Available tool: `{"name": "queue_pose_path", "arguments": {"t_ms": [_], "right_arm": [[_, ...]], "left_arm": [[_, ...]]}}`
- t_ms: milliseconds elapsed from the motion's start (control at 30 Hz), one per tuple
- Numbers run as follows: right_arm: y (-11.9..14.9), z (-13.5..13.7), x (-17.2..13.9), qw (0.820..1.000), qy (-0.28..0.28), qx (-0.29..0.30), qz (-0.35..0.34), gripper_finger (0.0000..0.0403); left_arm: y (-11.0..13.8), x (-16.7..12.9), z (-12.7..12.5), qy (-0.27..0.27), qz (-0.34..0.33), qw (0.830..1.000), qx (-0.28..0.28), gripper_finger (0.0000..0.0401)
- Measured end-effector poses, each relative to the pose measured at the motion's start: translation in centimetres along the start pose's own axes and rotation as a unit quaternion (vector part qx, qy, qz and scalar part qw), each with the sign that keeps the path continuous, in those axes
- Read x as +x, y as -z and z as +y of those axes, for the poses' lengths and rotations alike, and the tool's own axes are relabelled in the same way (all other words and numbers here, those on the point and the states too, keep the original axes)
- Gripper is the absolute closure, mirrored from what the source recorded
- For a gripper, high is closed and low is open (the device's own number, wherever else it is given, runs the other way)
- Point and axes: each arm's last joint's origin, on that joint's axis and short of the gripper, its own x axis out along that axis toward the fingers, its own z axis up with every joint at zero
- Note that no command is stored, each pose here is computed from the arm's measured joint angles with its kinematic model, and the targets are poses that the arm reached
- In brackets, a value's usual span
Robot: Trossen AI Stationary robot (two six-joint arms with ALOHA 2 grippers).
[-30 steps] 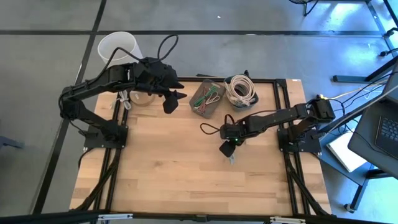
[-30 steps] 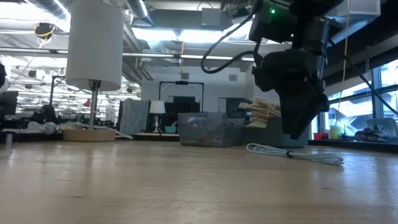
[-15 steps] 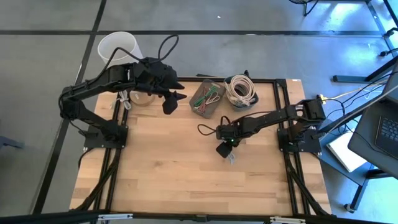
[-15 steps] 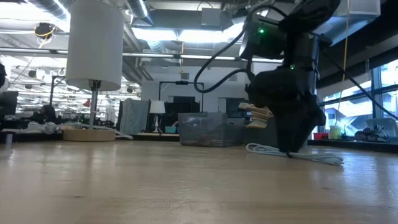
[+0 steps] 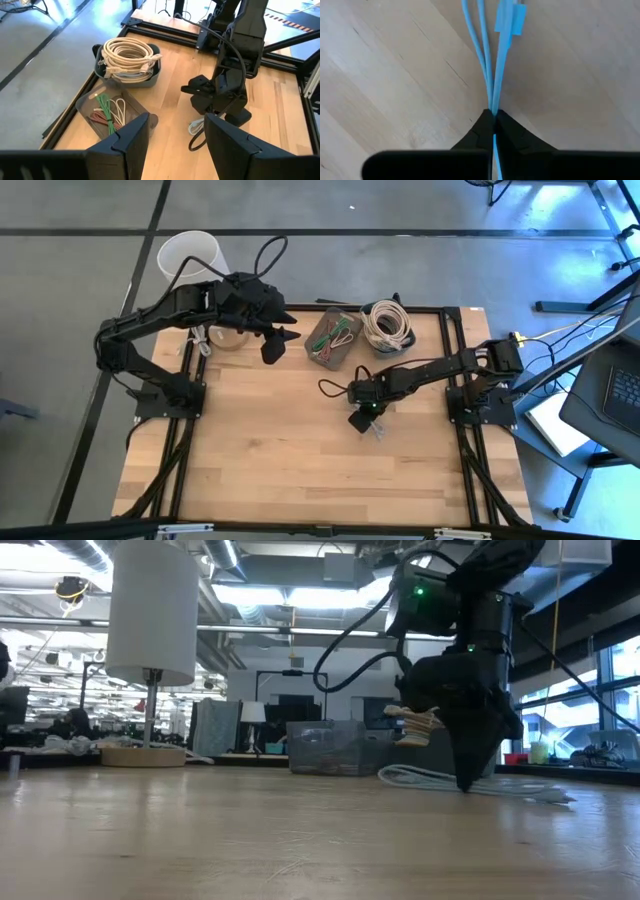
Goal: Pick & Place USB Port
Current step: Put the light blue charger cable into the black transparent bin
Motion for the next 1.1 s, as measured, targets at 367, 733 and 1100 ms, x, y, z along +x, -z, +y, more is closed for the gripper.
{"name": "queue_pose_path", "arguments": {"t_ms": [367, 733, 1100], "right_arm": [[-0.3, 2.3, -7.9, 0.993, 0.104, -0.057, -0.020, 0.0401], [1.1, 2.6, -24.0, 0.958, 0.146, -0.034, -0.244, 0.0402], [2.8, 3.6, -33.0, 0.865, -0.011, -0.148, -0.479, 0.0403]], "left_arm": [[0.1, 0.0, 0.0, -0.002, 0.005, 1.000, 0.004, 0.0219], [0.1, 0.0, 0.0, -0.004, 0.004, 1.000, 0.009, 0.0219], [0.0, 0.0, 0.0, -0.003, -0.002, 1.000, 0.017, 0.0219]]}}
